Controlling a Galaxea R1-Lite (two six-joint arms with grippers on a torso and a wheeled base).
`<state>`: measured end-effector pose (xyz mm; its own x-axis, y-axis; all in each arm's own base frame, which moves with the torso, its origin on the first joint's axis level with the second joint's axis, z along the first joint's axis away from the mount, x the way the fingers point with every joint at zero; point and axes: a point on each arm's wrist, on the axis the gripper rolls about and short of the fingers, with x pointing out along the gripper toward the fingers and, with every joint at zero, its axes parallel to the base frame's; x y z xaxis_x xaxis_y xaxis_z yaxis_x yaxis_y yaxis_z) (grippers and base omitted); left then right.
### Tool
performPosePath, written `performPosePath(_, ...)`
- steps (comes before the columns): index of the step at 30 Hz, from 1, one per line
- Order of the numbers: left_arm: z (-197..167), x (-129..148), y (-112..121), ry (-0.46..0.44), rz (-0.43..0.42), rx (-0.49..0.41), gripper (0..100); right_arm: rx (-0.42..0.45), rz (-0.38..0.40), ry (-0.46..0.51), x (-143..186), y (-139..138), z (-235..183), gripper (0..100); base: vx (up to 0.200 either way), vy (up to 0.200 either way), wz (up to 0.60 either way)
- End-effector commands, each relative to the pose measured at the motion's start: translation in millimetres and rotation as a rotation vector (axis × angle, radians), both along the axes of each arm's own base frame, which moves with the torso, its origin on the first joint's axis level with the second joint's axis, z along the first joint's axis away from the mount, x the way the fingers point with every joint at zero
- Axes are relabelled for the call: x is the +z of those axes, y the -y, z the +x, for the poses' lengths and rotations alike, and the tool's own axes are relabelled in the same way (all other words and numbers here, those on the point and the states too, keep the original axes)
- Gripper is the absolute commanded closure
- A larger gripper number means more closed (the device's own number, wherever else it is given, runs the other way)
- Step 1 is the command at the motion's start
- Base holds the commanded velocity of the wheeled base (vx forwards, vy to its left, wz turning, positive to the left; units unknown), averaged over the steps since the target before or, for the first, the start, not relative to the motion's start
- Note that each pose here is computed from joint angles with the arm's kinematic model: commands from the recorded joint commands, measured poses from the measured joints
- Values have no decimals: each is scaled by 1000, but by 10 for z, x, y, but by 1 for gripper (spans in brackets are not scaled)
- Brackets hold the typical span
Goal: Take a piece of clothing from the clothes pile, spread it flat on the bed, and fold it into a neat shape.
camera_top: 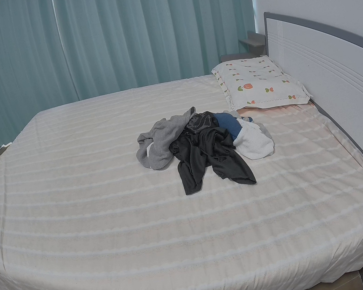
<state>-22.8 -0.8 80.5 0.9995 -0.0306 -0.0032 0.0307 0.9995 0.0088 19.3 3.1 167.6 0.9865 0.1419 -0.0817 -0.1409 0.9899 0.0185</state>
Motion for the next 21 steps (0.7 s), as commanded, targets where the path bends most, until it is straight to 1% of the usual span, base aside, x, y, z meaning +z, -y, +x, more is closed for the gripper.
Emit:
performPosePath(1, -2, -44, 0, 2, 0, 0, 0, 91, 31, -405, -248, -218, 1458, 0, 0, 0, 0)
performPosePath(2, -2, -44, 0, 2, 0, 0, 0, 84, 29, -423, -314, -245, 1631, 0, 0, 0, 0)
performPosePath(3, -2, -44, 0, 2, 0, 0, 0, 79, 27, -429, -341, -255, 1710, 0, 0, 0, 0)
performPosePath(4, -2, -44, 0, 2, 0, 0, 0, 63, 27, -446, -443, -293, 1985, 0, 0, 0, 0)
performPosePath(5, -2, -44, 0, 2, 0, 0, 0, 63, 27, -446, -443, -293, 1985, 0, 0, 0, 0)
performPosePath(6, -2, -44, 0, 2, 0, 0, 0, 17, 50, -454, -568, -349, 2319, 0, 0, 0, 0)
performPosePath(10, 0, -48, 0, 0, 0, 0, 0, -59, 165, -471, -793, -619, 2925, 0, 0, 0, 0)
performPosePath(11, -2, -44, 0, 2, 0, 0, 0, -64, 168, -473, -813, -636, 2962, 0, 0, 0, 0)
performPosePath(13, 0, -48, 0, 0, 0, 0, 0, -92, 172, -468, -979, -777, 3324, 0, 0, 0, 0)
performPosePath(16, -2, -44, 0, 2, 0, 0, 0, -115, 160, -469, -1112, -883, 3643, 0, 0, 0, 0)
performPosePath(18, -2, -44, 0, 2, 0, 0, 0, -117, 159, -472, -1124, -886, 3658, 0, 0, 0, 0)
performPosePath(19, -2, -44, 0, 2, 0, 0, 0, -133, 155, -513, -1293, -976, 3901, 0, 0, 0, 0)
performPosePath(21, -2, -44, 0, 2, 0, 0, 0, -137, 164, -515, -1335, -1000, 3972, 0, 0, 0, 0)
